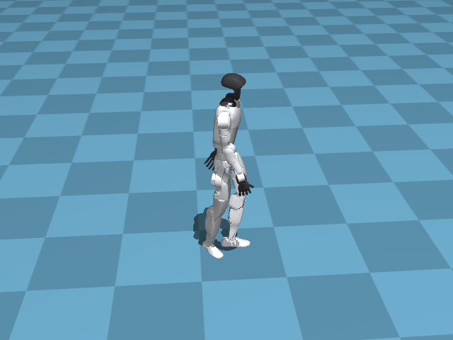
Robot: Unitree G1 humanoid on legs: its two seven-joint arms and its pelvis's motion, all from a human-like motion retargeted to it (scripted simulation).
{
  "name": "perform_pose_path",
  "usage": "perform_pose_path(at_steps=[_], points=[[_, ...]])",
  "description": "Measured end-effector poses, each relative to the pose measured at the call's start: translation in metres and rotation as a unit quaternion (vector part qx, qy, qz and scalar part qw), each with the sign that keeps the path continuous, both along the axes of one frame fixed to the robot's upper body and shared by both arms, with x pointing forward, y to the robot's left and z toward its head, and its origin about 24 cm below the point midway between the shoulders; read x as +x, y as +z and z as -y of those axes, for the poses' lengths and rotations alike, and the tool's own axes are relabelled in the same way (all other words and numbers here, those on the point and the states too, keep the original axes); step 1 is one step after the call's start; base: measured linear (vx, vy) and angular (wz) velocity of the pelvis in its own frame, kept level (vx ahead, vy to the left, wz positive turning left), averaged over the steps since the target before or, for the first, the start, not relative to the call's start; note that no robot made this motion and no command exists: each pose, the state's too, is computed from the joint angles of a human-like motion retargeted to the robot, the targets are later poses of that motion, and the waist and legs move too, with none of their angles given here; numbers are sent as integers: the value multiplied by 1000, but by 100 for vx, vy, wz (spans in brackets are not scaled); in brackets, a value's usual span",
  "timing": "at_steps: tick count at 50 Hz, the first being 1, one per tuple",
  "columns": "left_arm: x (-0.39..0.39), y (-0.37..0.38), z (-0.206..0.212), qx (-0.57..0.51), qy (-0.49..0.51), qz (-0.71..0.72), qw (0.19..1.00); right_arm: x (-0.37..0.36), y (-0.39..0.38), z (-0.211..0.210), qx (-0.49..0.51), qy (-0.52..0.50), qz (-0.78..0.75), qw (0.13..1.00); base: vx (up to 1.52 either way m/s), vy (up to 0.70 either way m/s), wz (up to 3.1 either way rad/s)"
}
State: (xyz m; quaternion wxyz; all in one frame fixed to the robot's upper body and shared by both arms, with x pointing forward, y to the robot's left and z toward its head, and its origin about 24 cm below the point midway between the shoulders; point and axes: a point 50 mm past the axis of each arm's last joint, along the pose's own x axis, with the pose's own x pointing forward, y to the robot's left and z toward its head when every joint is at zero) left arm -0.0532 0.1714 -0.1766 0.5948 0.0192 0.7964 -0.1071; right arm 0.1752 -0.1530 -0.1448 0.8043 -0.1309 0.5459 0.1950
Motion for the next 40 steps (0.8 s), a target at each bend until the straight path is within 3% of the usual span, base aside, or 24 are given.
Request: perform_pose_path(at_steps=[7, 13, 19, 30, 40], points=[[-4, 2, -3, -22, -30, -24, 999, -70, -24, 27, -115, 65, -106, 986, 26, 23, 52], [26, -2, -16, 33, -41, 30, 998, -135, -29, 61, -207, 112, -214, 948, 29, 19, 9], [70, -2, -28, 79, -11, 95, 992, -171, -29, 65, -182, 78, -264, 944, 27, 9, 44], [159, 18, -68, 144, -99, 226, 958, -214, -25, 68, -148, 24, -334, 931, 38, -2, -3], [146, 10, -46, 100, -98, 239, 961, -224, -20, 78, -149, -26, -366, 918, 75, -14, -35]])
